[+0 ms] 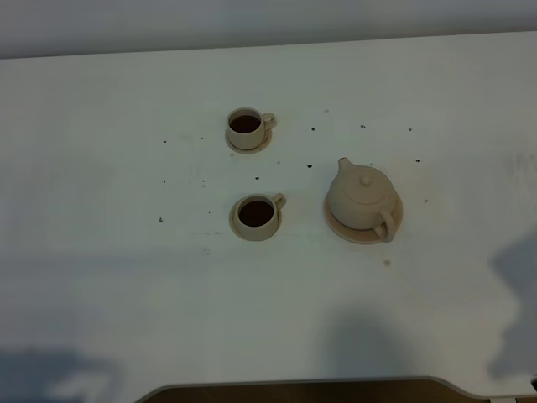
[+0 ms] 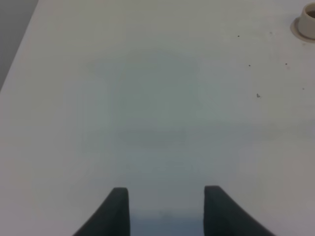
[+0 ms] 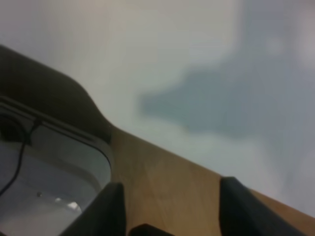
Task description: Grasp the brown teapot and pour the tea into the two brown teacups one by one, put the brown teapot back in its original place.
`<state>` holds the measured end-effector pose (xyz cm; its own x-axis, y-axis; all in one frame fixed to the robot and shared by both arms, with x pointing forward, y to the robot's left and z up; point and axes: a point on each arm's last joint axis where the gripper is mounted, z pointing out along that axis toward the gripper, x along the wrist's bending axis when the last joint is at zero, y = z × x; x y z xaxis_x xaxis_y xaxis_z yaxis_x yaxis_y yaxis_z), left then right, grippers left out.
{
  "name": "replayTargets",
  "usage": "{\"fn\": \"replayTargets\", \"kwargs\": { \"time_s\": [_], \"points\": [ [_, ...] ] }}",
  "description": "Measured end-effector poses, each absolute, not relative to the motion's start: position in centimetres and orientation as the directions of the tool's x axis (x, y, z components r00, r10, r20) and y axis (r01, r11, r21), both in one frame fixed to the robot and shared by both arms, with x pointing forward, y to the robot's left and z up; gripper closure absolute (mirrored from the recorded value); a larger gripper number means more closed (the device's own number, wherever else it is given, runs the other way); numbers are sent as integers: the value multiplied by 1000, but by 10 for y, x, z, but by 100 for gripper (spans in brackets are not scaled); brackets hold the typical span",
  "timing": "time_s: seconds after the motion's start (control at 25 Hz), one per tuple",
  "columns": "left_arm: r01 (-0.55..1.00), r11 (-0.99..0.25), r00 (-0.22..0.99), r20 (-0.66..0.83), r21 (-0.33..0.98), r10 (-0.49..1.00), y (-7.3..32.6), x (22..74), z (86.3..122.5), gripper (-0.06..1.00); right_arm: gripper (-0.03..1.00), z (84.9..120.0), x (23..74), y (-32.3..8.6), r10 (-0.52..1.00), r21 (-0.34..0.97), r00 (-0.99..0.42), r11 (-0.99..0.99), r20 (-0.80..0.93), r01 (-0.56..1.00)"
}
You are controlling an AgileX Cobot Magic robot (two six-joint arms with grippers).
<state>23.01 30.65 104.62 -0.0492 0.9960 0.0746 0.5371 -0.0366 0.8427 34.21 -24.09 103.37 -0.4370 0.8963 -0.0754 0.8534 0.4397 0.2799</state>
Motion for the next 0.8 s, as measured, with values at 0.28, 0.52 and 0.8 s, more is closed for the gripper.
{"fn": "replayTargets", "kwargs": {
  "time_s": [0.28,0.52,0.8],
  "points": [
    [537,-38,-49,75,843,996,306,230,1046,58,51,1022,318,-257,878,413,-473,458,-72,787],
    [537,-38,-49,75,843,996,306,230,1046,58,51,1025,315,-259,868,447,-490,470,-79,761],
    [537,-38,-49,75,843,996,306,230,1046,58,51,1027,317,-270,923,472,-377,366,-76,802]
  ]
}}
